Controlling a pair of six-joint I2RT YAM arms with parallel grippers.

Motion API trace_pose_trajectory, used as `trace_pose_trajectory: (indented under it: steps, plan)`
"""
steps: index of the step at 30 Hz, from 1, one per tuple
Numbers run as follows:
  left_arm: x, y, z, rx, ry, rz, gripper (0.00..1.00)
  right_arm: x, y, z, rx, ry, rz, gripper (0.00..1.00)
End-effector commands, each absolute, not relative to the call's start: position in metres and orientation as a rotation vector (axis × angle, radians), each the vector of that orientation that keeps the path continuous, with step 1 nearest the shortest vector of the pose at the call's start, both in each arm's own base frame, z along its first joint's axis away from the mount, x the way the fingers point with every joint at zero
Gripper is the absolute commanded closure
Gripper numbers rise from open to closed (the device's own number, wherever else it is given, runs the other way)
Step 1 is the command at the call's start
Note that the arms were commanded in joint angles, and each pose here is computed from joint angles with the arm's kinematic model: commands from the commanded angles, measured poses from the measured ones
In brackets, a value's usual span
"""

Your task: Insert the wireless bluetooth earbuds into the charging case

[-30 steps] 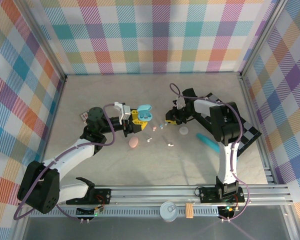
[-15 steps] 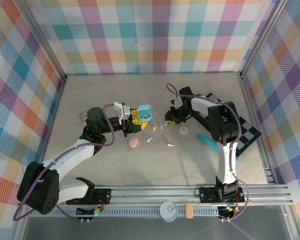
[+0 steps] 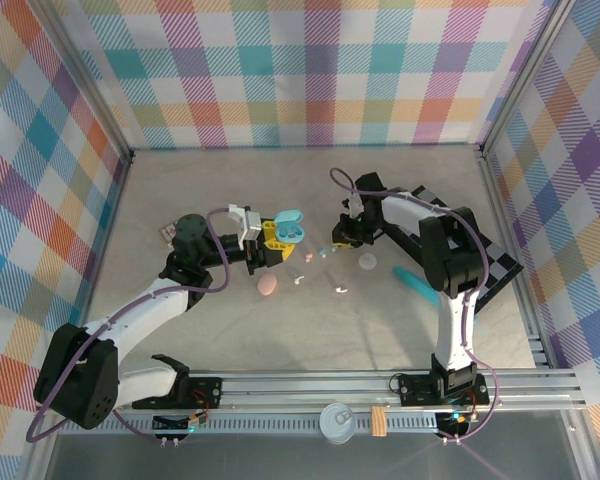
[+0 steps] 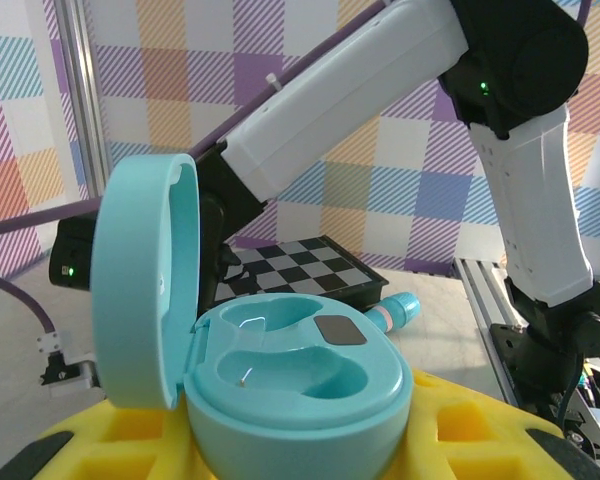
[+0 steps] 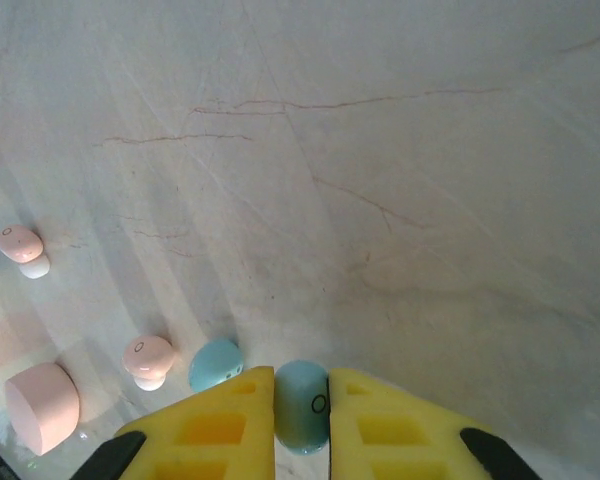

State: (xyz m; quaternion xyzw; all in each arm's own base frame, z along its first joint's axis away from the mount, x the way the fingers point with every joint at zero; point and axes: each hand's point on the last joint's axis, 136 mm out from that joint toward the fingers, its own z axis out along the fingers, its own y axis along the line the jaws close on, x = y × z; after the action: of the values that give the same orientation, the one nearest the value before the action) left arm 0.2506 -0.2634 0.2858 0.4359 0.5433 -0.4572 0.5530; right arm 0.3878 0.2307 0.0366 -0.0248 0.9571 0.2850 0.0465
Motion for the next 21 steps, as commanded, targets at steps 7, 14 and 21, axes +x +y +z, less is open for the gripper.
trace_pose_trajectory:
  steps: [7, 14, 21]
  plan:
    - [0.249, -0.261, 0.294, 1.055, 1.238, -1.052, 0.67, 0.376, 0.193, 0.058, 0.133, 2.963, 0.563, 0.82]
    - [0.255, -0.260, 0.287, 1.046, 1.267, -1.024, 0.68, 0.369, 0.181, 0.075, 0.116, 2.941, 0.403, 0.82]
    - [0.259, -0.261, 0.285, 1.040, 1.276, -1.015, 0.68, 0.366, 0.175, 0.083, 0.072, 2.931, 0.248, 0.82]
